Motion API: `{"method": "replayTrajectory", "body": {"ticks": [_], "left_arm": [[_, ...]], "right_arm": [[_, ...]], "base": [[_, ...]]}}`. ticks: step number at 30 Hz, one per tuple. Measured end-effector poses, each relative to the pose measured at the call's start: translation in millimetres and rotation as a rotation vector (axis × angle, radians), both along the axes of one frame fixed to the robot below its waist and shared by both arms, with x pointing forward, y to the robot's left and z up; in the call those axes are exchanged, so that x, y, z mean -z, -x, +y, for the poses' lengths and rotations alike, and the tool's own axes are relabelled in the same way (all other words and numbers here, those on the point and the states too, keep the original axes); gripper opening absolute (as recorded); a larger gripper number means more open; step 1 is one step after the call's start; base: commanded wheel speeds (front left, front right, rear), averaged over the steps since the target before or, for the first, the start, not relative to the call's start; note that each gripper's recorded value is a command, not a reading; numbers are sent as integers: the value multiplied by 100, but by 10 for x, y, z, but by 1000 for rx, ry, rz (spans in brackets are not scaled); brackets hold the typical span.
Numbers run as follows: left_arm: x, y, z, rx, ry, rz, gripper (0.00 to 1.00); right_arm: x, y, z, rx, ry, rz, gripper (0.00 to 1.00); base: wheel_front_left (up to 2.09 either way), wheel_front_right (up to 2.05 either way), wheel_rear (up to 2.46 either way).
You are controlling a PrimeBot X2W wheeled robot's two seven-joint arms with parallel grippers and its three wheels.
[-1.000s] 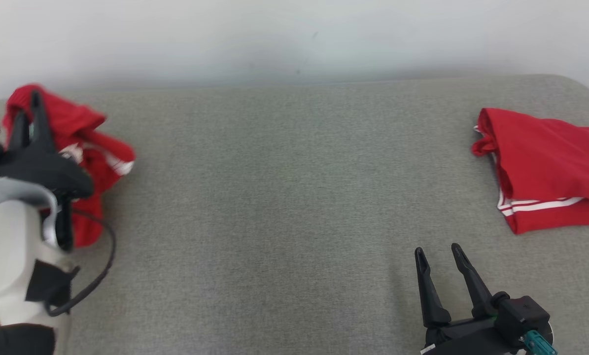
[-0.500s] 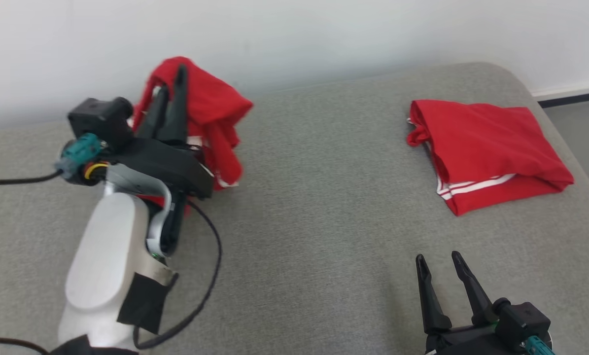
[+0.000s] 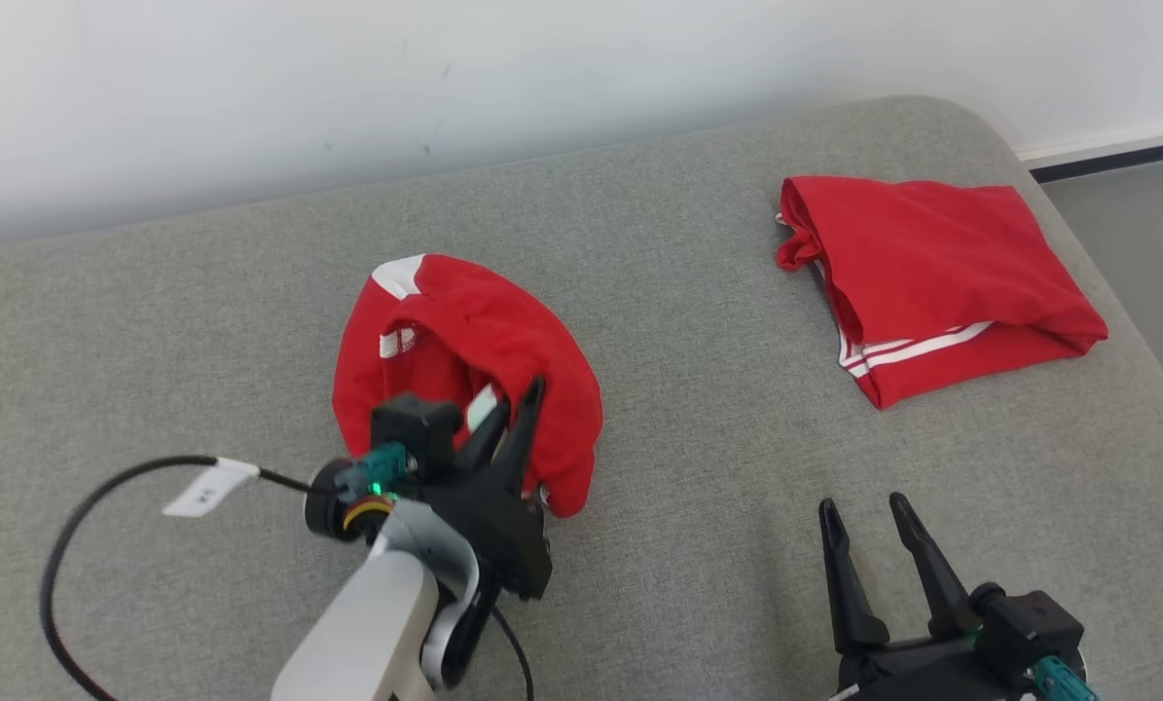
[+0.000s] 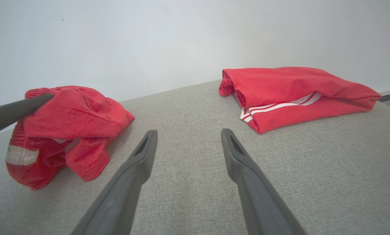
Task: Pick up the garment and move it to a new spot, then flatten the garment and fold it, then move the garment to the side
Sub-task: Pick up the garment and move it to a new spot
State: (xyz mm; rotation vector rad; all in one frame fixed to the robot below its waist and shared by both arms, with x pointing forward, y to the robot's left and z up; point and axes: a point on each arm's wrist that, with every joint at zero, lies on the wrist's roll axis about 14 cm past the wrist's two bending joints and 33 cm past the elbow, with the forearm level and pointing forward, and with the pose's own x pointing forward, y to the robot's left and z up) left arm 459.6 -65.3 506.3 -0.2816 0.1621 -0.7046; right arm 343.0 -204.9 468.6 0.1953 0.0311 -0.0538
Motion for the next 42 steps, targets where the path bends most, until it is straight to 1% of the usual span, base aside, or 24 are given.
{"method": "replayTrajectory", "body": {"ticks": [3,4,5,6,7,13,17,22,24,29,30,32,34,38,42], "left_arm": [[232,92,20,5,-36,44,0],[252,112,15,7,-33,49,0],[259,120,22,4,-30,45,15],[256,129,28,2,-29,37,92],[244,138,27,4,-30,25,100],[-4,128,67,-24,6,-61,100],[-85,183,193,-67,33,-89,100],[79,326,509,-149,21,-59,100],[233,453,655,-186,15,-19,100],[434,617,842,-239,0,34,100],[429,628,888,-259,2,32,100],[340,629,985,-292,-28,-23,100],[293,648,1152,-362,-14,-34,100],[313,772,1499,-468,-62,-58,100],[319,882,1768,-538,-98,-75,100]], "right_arm": [[-38,-39,8,-5,2,-12,100],[-41,-41,10,-6,1,-14,100],[-40,-44,18,-8,1,-14,100],[-45,-49,21,-10,1,-15,100],[-48,-55,25,-12,1,-17,100],[-30,-21,71,-24,-3,-13,100],[-32,-5,105,-35,-5,-15,100],[-75,-24,165,-54,-6,-30,100],[-68,-14,195,-64,-8,-29,100],[-60,-14,217,-71,-8,-27,100],[-62,-13,219,-71,-8,-27,100],[-65,-8,219,-71,-8,-28,100],[-61,3,208,-68,-8,-27,100],[-31,32,212,-69,-10,-19,100],[-44,22,249,-82,-10,-24,100]], "base": [[0,0,0],[0,0,0],[0,0,0],[0,0,0],[0,0,0],[0,0,0],[0,0,0],[0,0,0],[0,0,0],[0,0,0],[0,0,0],[0,0,0],[0,0,0],[0,0,0],[0,0,0]]}}
